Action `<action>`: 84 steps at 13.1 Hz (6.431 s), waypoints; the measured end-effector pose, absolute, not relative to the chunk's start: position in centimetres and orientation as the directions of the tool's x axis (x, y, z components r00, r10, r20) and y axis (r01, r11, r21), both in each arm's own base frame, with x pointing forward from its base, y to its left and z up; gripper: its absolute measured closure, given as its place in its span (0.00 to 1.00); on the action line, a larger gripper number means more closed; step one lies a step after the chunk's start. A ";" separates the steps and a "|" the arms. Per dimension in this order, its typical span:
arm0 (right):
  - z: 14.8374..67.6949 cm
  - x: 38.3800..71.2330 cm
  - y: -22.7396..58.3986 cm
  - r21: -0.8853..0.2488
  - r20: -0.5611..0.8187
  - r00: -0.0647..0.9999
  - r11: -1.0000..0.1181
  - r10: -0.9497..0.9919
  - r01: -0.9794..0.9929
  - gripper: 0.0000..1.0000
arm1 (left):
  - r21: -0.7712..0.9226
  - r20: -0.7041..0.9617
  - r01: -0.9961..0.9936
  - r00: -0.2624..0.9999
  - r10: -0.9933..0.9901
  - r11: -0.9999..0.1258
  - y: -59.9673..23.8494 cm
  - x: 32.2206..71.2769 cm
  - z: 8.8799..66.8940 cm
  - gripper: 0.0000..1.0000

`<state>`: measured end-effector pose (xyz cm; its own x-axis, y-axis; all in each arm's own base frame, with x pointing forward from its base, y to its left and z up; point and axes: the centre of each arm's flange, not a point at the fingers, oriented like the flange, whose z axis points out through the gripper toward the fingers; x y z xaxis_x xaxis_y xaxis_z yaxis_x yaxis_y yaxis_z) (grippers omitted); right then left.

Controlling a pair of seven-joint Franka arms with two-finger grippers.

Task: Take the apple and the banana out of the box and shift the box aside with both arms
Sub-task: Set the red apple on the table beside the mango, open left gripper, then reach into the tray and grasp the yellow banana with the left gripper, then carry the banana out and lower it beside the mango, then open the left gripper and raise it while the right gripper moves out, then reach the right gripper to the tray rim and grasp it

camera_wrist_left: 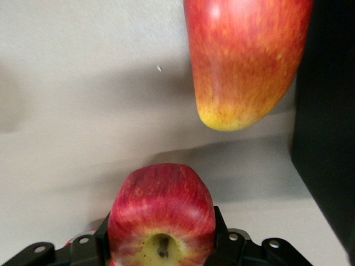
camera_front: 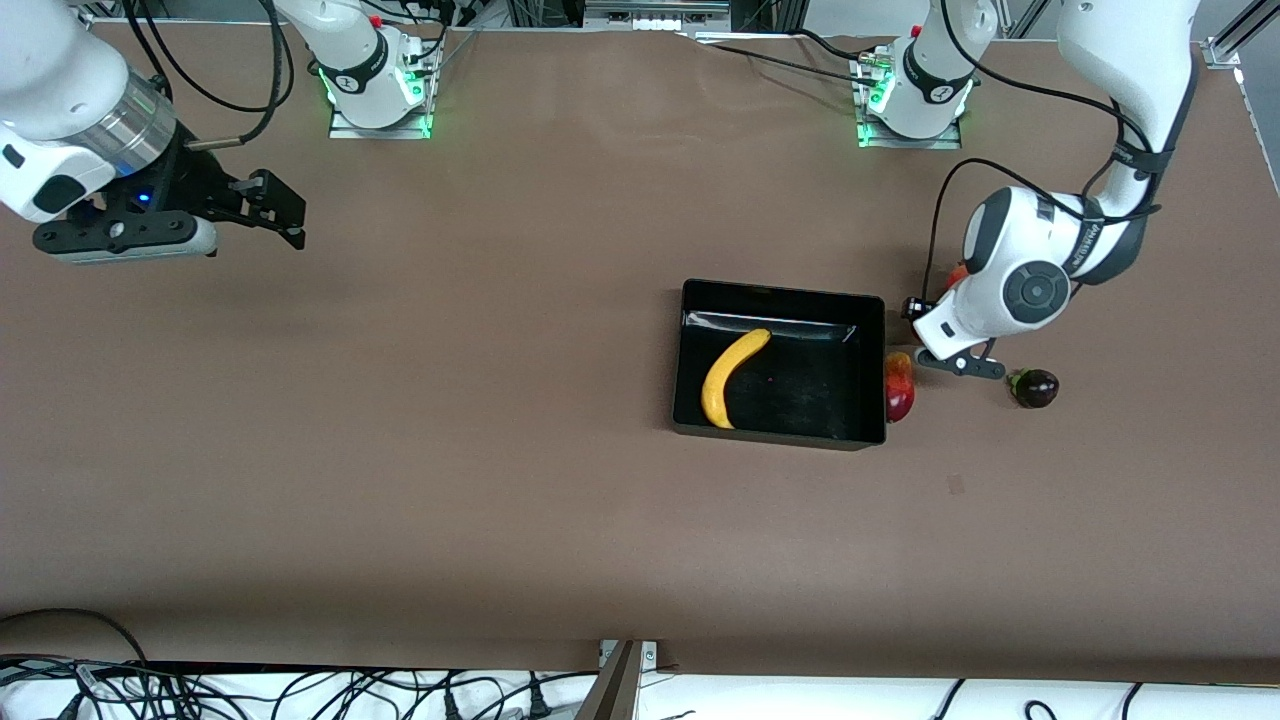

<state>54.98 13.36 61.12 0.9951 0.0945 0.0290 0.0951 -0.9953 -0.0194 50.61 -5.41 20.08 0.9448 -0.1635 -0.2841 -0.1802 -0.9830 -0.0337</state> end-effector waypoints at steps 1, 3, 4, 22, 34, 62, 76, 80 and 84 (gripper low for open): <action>61.2 54.9 13.5 -0.019 0.029 0.995 -0.995 0.095 0.096 0.00 | -0.032 -0.276 -0.182 0.947 -0.166 -0.983 -5.5 50.1 19.6 0.32; 61.4 54.9 13.3 -0.020 0.033 0.996 -0.996 0.089 0.089 0.00 | -0.027 -0.245 -0.197 0.952 -0.184 -0.980 -5.8 50.3 19.5 0.17; 61.3 55.0 13.0 -0.020 0.034 0.996 -0.996 0.082 0.082 0.00 | -0.023 -0.229 -0.212 0.952 -0.201 -0.977 -6.2 50.5 19.9 0.07; 61.1 56.0 12.2 -0.026 0.065 0.996 -0.997 0.064 0.066 0.00 | 0.036 -0.142 -0.009 0.990 -0.014 -0.999 -35.2 55.8 21.4 0.00; 61.1 56.0 12.2 -0.026 0.065 0.996 -0.997 0.064 0.066 0.00 | 0.054 -0.133 0.010 0.991 0.003 -0.998 -34.7 56.3 18.7 0.65; 61.2 56.0 12.3 -0.026 0.066 0.996 -0.997 0.065 0.067 0.00 | 0.146 -0.174 -0.396 0.892 -0.417 -0.907 0.5 69.3 23.4 0.24; 51.3 58.5 17.1 -0.037 -0.094 0.985 -0.989 0.144 0.141 0.00 | 0.000 -0.075 -0.140 0.987 -0.139 -0.990 -1.9 60.6 57.6 0.00; 47.5 56.5 30.3 -0.068 -0.039 0.995 -0.994 0.087 0.084 0.00 | 0.000 -0.026 -0.096 0.995 -0.096 -0.995 -0.6 57.4 58.5 0.00; 38.4 52.2 45.6 -0.122 -0.010 0.996 -0.989 -0.083 -0.084 0.00 | -0.001 -0.021 -0.087 0.996 -0.086 -0.996 0.4 56.4 57.0 0.00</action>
